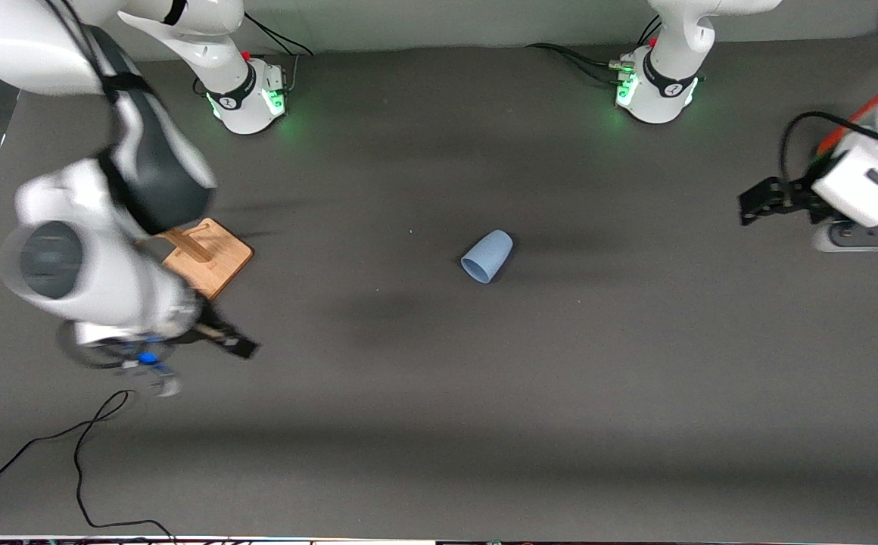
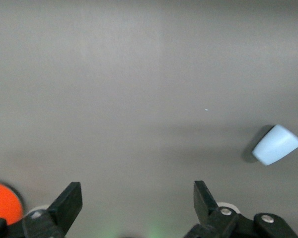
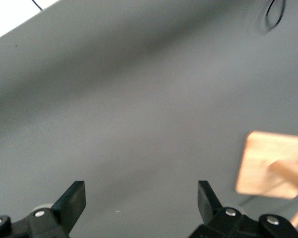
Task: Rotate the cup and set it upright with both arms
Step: 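Reach the left gripper to the lying blue cup and grasp it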
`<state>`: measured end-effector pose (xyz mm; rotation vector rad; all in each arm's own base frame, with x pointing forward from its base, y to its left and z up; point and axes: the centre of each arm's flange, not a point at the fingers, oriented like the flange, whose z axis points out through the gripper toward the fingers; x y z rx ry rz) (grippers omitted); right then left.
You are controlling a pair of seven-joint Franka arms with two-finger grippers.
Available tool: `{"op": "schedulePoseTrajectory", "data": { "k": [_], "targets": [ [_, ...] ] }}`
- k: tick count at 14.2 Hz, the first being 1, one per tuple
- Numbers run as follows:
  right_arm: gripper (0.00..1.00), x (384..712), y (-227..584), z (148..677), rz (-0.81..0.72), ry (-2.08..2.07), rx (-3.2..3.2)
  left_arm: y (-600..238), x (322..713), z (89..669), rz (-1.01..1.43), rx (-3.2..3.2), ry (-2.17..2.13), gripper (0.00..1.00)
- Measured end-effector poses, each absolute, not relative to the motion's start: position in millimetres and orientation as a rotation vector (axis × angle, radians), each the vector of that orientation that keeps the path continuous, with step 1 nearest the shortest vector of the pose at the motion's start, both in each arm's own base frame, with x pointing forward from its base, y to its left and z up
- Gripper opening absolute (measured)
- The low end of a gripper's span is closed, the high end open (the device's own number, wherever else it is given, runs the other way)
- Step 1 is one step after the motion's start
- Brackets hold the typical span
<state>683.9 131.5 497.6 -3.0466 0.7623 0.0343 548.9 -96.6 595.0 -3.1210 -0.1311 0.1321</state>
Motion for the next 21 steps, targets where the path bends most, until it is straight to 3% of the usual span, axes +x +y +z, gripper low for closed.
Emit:
{"op": "schedulePoseTrajectory", "data": {
  "k": [2,5,9,12,16,21],
  "targets": [
    [1.0,680.1,62.1,532.6,0.004,0.605,-3.025,-147.2,539.1,588.5,0.155,-3.1,-0.229,1.0],
    [1.0,649.2,-10.8,565.4,-0.038,0.414,-3.056,-218.5,526.1,564.4,0.191,-3.04,-0.342,1.0],
    [1.0,601.6,-45.6,570.2,-0.025,0.319,-3.091,-315.7,522.1,504.2,0.206,-2.908,-0.484,1.0],
    [1.0,583.7,-82.4,568.8,-0.023,0.164,-3.111,-380.3,532.7,439.2,0.226,-2.805,-0.656,1.0],
    [1.0,576.7,-90.0,562.9,0.044,0.072,-3.11,-424.6,551.1,361.7,0.242,-2.69,-0.862,1.0],
    [1.0,570.3,-74.5,571.3,0.065,0.031,-3.107,-444.8,546.9,280.2,0.25,-2.547,-0.973,1.0]
  ]
}}
